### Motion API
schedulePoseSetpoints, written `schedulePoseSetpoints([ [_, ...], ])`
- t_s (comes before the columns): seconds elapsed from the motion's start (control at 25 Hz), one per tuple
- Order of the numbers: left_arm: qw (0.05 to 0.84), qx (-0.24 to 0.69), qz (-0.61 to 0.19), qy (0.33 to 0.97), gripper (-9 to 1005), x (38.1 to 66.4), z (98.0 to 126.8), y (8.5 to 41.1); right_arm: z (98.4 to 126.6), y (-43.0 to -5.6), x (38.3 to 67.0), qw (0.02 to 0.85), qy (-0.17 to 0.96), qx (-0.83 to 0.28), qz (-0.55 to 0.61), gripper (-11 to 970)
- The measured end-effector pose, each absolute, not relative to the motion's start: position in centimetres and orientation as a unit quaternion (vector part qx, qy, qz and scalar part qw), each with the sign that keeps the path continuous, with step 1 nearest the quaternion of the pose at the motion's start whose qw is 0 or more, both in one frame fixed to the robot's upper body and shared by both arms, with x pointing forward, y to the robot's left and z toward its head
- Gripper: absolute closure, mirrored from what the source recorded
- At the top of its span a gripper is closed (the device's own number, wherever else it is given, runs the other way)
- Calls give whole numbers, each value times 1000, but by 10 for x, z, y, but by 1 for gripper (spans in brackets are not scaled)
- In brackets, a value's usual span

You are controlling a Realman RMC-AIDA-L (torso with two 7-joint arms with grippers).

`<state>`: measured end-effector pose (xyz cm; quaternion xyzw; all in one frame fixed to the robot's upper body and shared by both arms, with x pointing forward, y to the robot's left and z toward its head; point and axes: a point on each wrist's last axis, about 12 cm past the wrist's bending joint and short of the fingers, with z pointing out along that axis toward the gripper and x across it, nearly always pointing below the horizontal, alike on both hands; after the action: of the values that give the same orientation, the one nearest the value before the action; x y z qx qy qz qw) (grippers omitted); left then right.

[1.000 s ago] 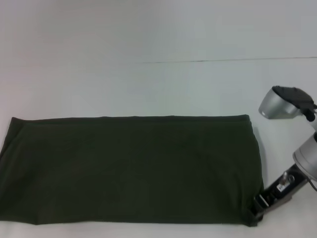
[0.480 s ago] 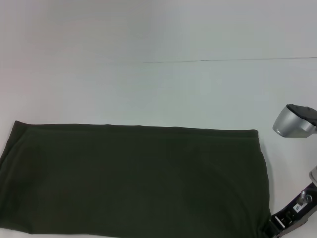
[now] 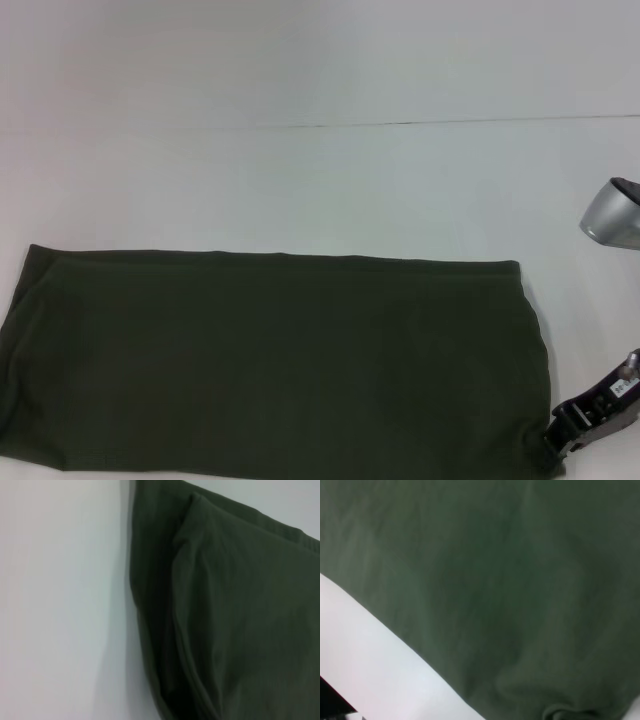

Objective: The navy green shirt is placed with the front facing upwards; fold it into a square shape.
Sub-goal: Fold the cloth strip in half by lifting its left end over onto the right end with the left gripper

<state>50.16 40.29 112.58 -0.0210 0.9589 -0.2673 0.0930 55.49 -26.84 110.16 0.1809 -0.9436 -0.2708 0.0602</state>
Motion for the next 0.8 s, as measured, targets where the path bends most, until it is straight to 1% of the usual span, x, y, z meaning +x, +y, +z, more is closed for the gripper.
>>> schedulePoseSetpoints([
  [0.08, 94, -19, -267, 959, 947, 503, 1127, 402, 1103, -271, 554, 66, -944, 179, -270, 932],
  [0.32, 96, -18, -264, 960, 934, 506, 1129, 403, 1111, -278, 554, 77, -942, 181, -274, 714],
  [0.44, 97, -20, -262, 960, 923, 506, 1129, 404, 1121, -287, 559, 62, -943, 172, -278, 581],
  [0.52, 100, -22, -258, 961, 916, 506, 1130, 405, 1130, -295, 565, 36, -942, 160, -291, 492],
  [0.64, 108, -20, -249, 962, 906, 508, 1131, 407, 1150, -309, 577, -31, -930, 144, -337, 425],
  [0.8, 111, -11, -234, 966, 891, 511, 1131, 406, 1167, -319, 587, -120, -902, 132, -393, 335],
])
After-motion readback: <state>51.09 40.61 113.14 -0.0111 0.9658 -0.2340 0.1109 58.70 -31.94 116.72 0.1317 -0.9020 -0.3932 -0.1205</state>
